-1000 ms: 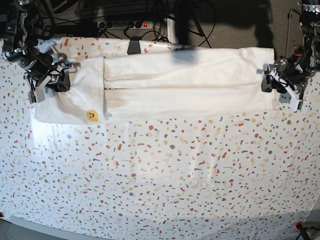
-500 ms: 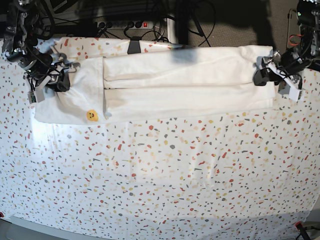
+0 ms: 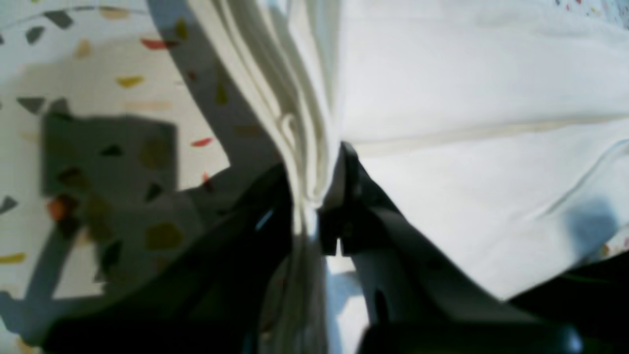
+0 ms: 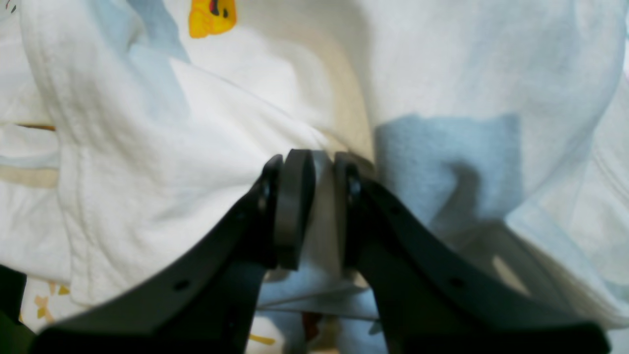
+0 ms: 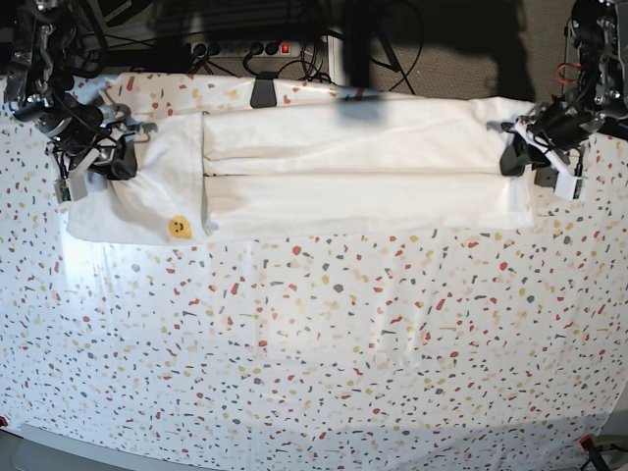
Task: Fold the T-shirt properly
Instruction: 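Fold the strip's end with the left gripper toward the right gripper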
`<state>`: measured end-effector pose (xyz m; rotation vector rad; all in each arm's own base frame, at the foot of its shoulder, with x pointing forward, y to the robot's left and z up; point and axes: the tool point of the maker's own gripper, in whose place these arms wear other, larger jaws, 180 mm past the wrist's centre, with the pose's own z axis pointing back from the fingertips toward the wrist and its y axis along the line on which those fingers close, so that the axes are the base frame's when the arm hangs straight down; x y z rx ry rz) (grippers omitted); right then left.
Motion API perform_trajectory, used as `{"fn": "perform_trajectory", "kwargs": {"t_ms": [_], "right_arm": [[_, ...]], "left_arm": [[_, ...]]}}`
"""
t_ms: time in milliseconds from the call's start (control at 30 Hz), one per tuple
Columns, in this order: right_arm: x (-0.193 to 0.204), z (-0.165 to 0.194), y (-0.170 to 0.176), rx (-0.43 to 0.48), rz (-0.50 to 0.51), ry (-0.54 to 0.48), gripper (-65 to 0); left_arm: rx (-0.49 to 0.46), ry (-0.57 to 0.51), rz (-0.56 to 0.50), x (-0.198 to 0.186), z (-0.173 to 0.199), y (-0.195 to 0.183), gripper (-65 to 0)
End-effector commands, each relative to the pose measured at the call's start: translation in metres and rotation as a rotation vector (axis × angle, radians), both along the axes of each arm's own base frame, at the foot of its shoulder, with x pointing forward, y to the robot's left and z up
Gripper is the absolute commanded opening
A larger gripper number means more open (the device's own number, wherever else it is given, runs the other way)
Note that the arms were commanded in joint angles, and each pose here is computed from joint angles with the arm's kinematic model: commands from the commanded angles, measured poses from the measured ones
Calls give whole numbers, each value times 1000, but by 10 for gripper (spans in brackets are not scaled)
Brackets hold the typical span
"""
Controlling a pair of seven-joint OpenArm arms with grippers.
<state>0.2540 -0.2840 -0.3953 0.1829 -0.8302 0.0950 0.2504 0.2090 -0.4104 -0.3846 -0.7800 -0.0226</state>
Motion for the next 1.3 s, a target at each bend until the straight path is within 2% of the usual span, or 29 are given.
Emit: {"fn": "perform_trajectory", "kwargs": {"t_ms": [0,267,433,567,733,867,967,1033,1267], "right_arm": [[8,13,-3,-12,26,-41,-529],[20,40,14,7,75,-123,-529],[29,70,34,70,108,-203,-529],[31,78,40,66,128,-219,-529],[31,78,40,67,128,-220,-529],[30,78,40,65,129,-215,-529],[30,77,40,64,129,-212,-529],[30,77,40,64,129,-212,-529],[30,77,40,65,129,-214,-529]], "left_arm": [[33,-57,22,13,14,12,-650],[243,-63,-4,39,33,57,-650],[305,-4,-29,50,43,72,-650],[313,38,-46,50,53,64,-650],[276,-27,-107,47,80,12,-650],[149,-130,-140,45,99,-48,-650],[67,-105,-214,35,86,-97,-650],[61,-100,-270,30,80,-128,-650],[118,-114,-252,32,72,-177,-650]]}}
